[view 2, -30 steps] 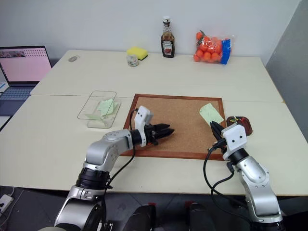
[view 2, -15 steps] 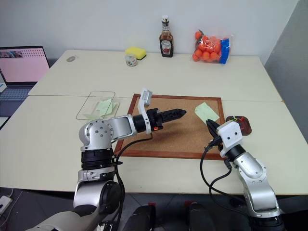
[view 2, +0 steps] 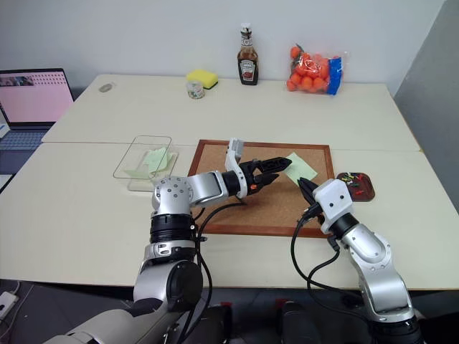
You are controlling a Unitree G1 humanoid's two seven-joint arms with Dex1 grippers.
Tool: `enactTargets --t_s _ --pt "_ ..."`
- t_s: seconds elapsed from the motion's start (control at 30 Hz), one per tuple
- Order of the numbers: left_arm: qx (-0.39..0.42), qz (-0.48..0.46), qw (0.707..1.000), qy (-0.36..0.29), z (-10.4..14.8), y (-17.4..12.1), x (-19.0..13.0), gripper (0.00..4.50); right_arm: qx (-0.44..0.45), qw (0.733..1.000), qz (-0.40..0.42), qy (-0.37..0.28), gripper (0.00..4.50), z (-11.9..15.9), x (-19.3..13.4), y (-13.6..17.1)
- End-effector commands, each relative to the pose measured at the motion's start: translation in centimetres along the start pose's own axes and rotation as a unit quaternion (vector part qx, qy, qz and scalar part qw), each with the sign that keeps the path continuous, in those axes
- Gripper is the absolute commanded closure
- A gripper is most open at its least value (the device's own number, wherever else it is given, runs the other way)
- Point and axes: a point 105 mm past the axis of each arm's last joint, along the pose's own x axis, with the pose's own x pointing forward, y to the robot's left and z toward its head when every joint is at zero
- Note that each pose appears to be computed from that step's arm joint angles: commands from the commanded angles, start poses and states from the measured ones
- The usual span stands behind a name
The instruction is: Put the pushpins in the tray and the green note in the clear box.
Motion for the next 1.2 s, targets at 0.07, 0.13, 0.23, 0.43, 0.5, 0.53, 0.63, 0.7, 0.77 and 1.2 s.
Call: enactTargets --t_s 0.07,0.13,0.23,0.43,0.5,0.53,0.63,0.7,0.77,1.2 --pt "-0.022 -0.04 0.999 0.008 -0.6 -2.0 1.5 1.12 -0.012 1.0 -0.006 -0.027 4.5 1.7 0.0 -0.1" --pt "-0.027 -0.042 0.999 0.012 -0.7 -2.1 1.5 1.53 -0.012 1.0 -0.006 -0.027 4.5 1.7 0.0 -0.1" --pt "-0.033 -0.045 0.998 0.018 -0.9 -2.2 1.5 2.11 -0.013 1.0 -0.005 -0.028 4.5 1.8 0.0 0.0" --pt "-0.042 -0.049 0.998 0.024 -1.3 -2.4 1.5 3.3 -0.013 0.999 -0.004 -0.029 4.5 1.8 0.2 0.1" --pt "-0.042 -0.045 0.998 0.023 -1.2 -2.1 1.4 3.63 -0.014 0.999 -0.004 -0.03 4.5 1.9 0.2 0.1" --pt "-0.043 -0.042 0.998 0.022 -1.2 -2.0 1.4 3.76 -0.015 0.999 -0.005 -0.031 4.5 1.9 0.2 0.0" --pt "-0.042 -0.033 0.998 0.02 -1.1 -1.7 1.3 4.36 -0.017 0.999 -0.012 -0.035 4.5 2.1 0.3 -0.2" --pt "-0.041 -0.02 0.999 0.018 -1.1 -1.2 1.3 4.49 -0.015 0.999 -0.018 -0.04 4.5 2.2 0.3 -0.3" --pt "-0.034 -0.001 0.999 0.013 -1.1 -0.6 1.3 4.49 -0.012 0.998 -0.027 -0.047 4.5 2.4 0.4 -0.5" --pt "-0.028 0.023 0.999 -0.007 -0.5 0.4 0.9 4.49 -0.004 0.992 -0.078 -0.099 4.5 4.4 0.2 -1.2"
